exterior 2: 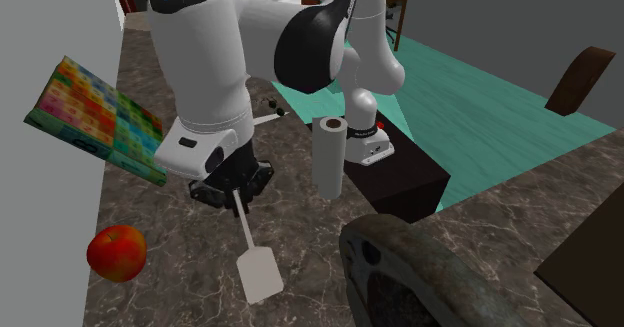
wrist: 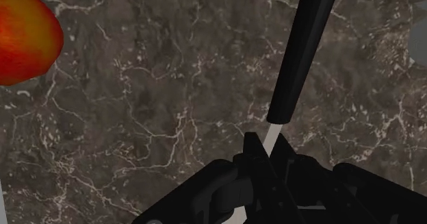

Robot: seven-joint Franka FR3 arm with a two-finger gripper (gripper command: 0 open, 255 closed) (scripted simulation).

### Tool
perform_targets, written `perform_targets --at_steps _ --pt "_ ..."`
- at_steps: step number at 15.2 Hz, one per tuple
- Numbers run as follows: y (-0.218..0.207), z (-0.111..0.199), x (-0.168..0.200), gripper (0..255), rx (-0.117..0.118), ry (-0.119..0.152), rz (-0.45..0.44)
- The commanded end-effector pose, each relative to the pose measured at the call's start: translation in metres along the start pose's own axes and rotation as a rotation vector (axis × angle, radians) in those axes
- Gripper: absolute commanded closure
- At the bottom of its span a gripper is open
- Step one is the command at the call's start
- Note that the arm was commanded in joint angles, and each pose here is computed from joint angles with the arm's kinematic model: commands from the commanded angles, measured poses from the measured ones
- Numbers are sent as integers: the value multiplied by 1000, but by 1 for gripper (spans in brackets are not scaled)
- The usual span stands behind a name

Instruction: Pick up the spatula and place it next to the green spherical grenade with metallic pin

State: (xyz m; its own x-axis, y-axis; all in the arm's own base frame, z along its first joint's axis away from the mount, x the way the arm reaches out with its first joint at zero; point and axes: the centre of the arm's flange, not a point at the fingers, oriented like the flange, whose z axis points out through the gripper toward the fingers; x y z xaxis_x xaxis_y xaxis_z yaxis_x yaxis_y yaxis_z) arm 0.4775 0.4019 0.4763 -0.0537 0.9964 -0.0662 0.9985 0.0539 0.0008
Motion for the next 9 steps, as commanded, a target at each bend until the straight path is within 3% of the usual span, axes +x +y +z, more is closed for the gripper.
perform_targets --at_steps 1,9 --pt "0 -10 0 255 0 0 0" --pt "0 -52 -3 255 0 0 0"
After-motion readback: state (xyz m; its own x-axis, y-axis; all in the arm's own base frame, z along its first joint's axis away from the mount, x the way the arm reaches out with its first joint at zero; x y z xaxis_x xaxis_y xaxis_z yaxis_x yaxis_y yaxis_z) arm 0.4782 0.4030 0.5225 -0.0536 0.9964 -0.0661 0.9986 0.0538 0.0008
